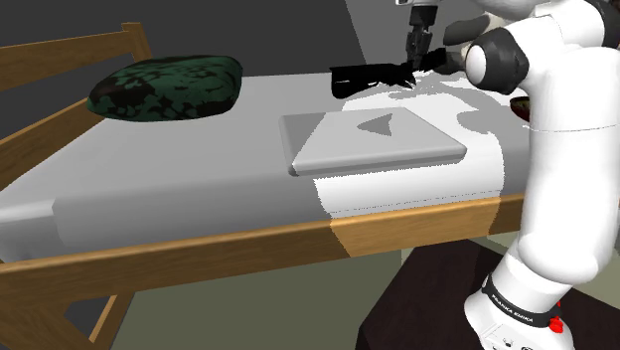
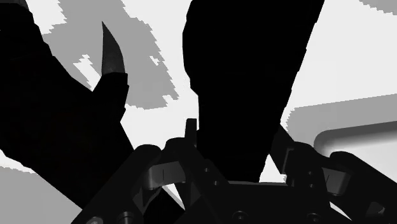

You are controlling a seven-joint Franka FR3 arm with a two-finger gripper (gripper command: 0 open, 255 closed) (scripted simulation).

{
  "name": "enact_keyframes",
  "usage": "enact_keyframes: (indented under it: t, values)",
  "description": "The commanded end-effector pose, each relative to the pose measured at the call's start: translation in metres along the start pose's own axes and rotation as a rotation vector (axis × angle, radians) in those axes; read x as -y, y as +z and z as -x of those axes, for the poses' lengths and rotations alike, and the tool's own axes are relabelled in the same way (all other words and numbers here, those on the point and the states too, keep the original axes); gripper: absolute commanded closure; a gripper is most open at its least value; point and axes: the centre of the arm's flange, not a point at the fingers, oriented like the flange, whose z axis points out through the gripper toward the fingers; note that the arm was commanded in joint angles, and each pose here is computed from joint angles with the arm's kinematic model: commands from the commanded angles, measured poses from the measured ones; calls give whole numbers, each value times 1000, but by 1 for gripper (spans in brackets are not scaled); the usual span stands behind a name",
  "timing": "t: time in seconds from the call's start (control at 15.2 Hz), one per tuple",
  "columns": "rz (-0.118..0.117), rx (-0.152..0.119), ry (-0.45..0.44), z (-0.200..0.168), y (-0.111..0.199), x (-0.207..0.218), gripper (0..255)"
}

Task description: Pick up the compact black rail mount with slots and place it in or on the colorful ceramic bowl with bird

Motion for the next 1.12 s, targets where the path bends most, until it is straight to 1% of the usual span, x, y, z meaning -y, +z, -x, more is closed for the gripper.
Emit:
enact_keyframes:
  t: [0.0,0.26,1.06]
  values:
    - [0,0,0,-1,-10,0,255]
    - [0,0,0,-2,-31,1,255]
    - [0,0,0,131,-36,88,255]
